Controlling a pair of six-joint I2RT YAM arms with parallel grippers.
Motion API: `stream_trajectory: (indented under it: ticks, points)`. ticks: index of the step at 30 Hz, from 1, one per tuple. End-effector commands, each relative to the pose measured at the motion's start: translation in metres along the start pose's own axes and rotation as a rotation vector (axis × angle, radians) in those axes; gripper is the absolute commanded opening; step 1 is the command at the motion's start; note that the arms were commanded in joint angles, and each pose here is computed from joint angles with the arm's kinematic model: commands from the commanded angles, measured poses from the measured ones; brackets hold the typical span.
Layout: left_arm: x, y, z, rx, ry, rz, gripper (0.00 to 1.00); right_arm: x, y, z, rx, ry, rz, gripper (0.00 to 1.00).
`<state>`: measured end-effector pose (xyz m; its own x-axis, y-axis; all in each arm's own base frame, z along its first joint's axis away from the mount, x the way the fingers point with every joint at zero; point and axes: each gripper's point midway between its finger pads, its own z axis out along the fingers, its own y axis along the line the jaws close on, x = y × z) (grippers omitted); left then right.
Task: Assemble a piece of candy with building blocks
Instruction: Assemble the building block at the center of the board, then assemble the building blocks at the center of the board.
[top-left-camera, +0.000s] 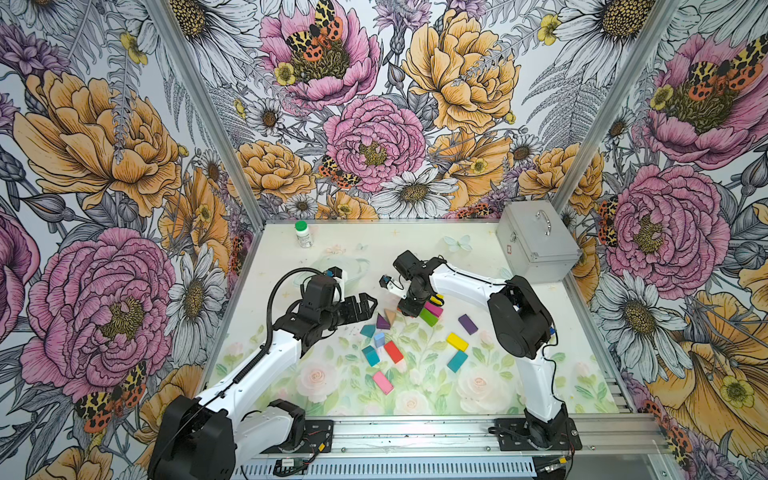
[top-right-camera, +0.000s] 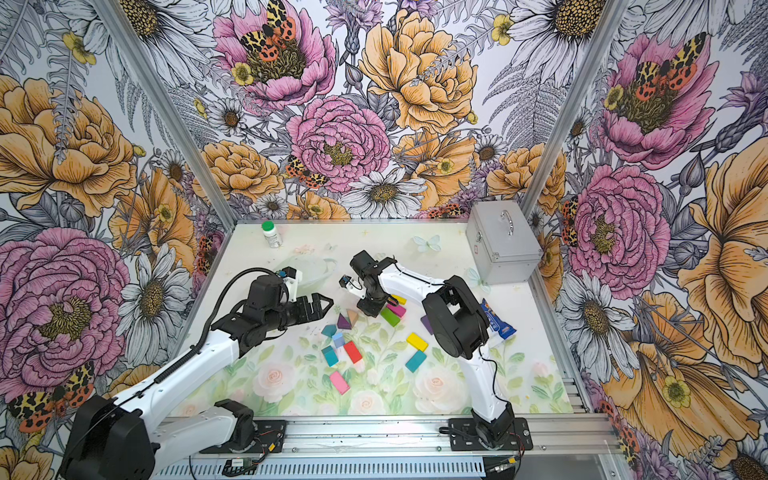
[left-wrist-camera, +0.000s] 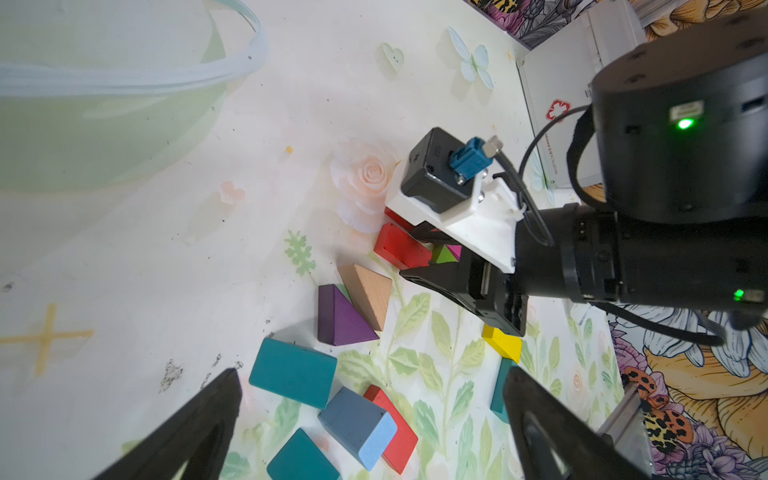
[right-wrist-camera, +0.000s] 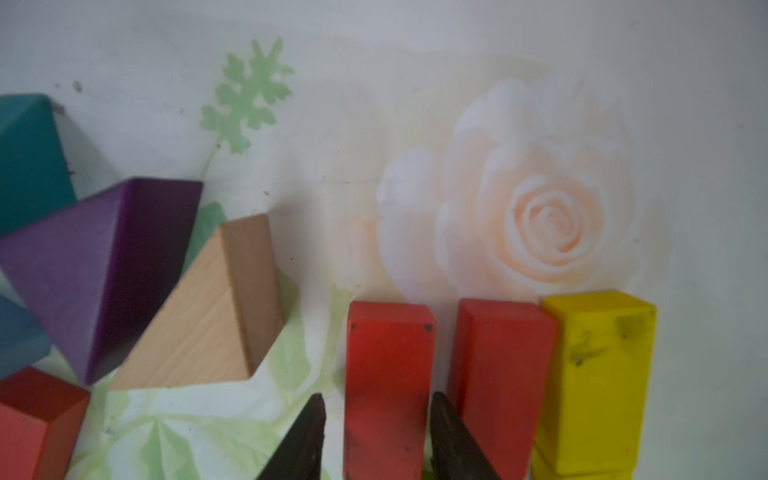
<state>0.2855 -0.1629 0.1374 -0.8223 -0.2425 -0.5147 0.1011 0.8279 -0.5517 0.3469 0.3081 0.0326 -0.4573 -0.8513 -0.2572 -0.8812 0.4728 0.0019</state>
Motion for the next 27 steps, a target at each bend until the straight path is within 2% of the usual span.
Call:
stream_trajectory:
  ticks: [1,4,8,12,15,23,27]
  points:
    - [-0.01,-0.009,-0.004,0.028,-0.016,0.014,0.99,-0.017,0.003,-0.024,0.001,-0.073,0.0,0.45]
    - [-0.011,-0.01,-0.004,0.029,-0.018,0.017,0.98,-0.024,0.007,-0.048,-0.006,-0.13,0.005,0.52]
    - [-0.011,-0.014,-0.003,0.034,-0.013,0.029,0.99,-0.02,0.011,-0.07,0.001,-0.163,0.018,0.69]
    - [-0.01,-0.02,0.003,0.034,0.004,0.055,0.99,-0.006,0.012,-0.077,0.02,-0.153,0.053,0.83]
    - [-0.008,-0.032,0.009,0.042,0.018,0.093,0.99,0.01,0.006,-0.074,0.052,-0.12,0.103,0.9]
    - [0.005,-0.075,0.034,0.082,0.085,0.188,0.99,0.072,-0.02,-0.07,0.11,-0.098,0.301,0.95]
    - [0.014,-0.088,0.051,0.1,0.122,0.196,0.98,0.086,-0.019,-0.07,0.11,-0.108,0.343,0.95]
